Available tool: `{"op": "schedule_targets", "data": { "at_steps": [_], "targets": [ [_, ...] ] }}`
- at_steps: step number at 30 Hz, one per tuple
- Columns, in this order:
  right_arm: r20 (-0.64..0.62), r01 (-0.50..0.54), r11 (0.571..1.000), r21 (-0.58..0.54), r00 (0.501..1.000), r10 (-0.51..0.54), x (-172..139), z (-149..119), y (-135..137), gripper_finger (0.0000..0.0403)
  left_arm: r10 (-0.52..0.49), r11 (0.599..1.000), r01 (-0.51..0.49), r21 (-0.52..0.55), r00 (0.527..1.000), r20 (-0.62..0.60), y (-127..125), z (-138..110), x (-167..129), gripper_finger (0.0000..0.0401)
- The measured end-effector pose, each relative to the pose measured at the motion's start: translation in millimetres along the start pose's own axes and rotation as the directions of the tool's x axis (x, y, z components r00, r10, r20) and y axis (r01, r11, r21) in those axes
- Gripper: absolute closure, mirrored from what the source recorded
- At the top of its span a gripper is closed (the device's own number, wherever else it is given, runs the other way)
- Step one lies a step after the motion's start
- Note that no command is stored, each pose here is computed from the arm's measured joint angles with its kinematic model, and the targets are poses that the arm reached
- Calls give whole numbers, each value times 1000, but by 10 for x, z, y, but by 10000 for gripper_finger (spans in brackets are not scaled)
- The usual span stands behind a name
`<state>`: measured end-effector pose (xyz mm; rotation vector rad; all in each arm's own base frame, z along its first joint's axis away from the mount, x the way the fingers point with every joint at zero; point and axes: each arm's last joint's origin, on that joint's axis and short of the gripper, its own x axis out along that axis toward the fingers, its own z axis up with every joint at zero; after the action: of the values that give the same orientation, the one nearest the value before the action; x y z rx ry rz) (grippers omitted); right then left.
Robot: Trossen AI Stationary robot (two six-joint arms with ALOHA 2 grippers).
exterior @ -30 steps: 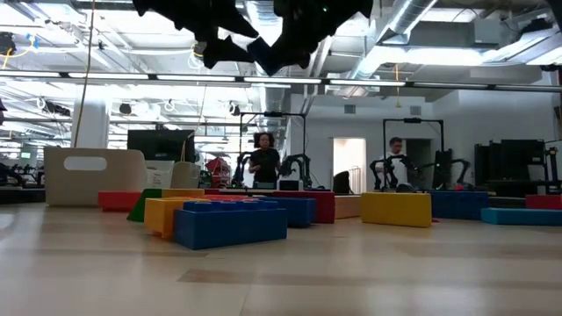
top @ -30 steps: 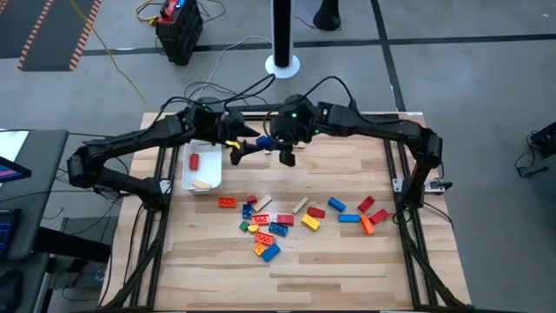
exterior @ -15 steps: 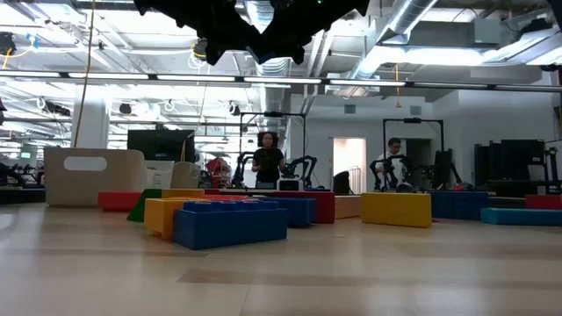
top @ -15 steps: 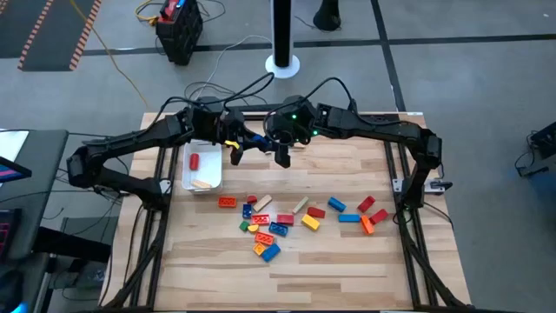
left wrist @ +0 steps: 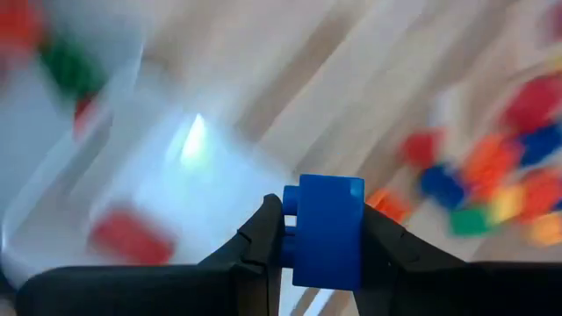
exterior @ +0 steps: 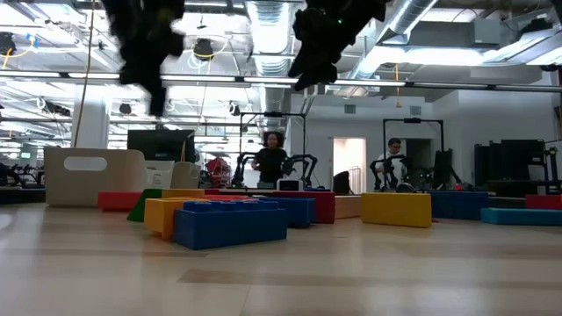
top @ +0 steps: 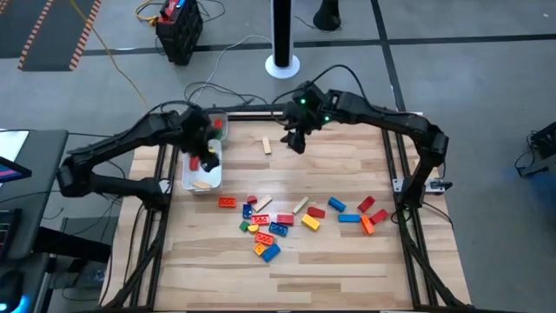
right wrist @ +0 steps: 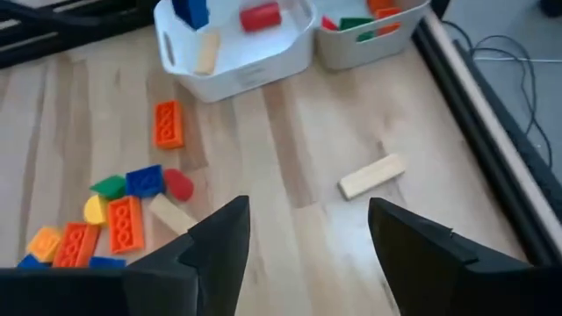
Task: Sort blocks by size
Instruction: Put the large blue game piece into the white bin
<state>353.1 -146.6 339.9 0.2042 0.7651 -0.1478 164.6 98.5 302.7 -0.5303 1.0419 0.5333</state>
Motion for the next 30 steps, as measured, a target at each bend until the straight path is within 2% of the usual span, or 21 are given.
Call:
{"op": "schedule_targets", "data": {
  "at_steps": [4, 6, 10, 15, 21, 30],
  "targets": [
    [37, 5, 1000, -10, 999, -5, 6, 36, -19, 143, 62, 986, -80, -149, 991, -121, 135, -213, 329, 305],
    [51, 3, 1000, -17, 999, -2, 9, 51, -6, 143, 94, 974, -124, -189, 982, -162, 187, -310, 457, 288],
    [49, 3, 1000, -23, 999, -1, 10, 49, -7, 143, 100, 960, -143, -239, 978, -184, 222, -405, 601, 258],
    [28, 5, 1000, -31, 1000, -4, 8, 27, -19, 143, 105, 964, -144, -223, 978, -178, 225, -409, 617, 245],
    [-89, -5, 1000, -25, 996, 3, 10, -94, -19, 143, 106, 973, -139, -186, 979, -176, 224, -406, 618, 247],
    [-109, 3, 1000, -20, 994, -5, 177, -263, -124, 143, 106, 972, -139, -192, 979, -173, 224, -404, 618, 246]
  ]
}}
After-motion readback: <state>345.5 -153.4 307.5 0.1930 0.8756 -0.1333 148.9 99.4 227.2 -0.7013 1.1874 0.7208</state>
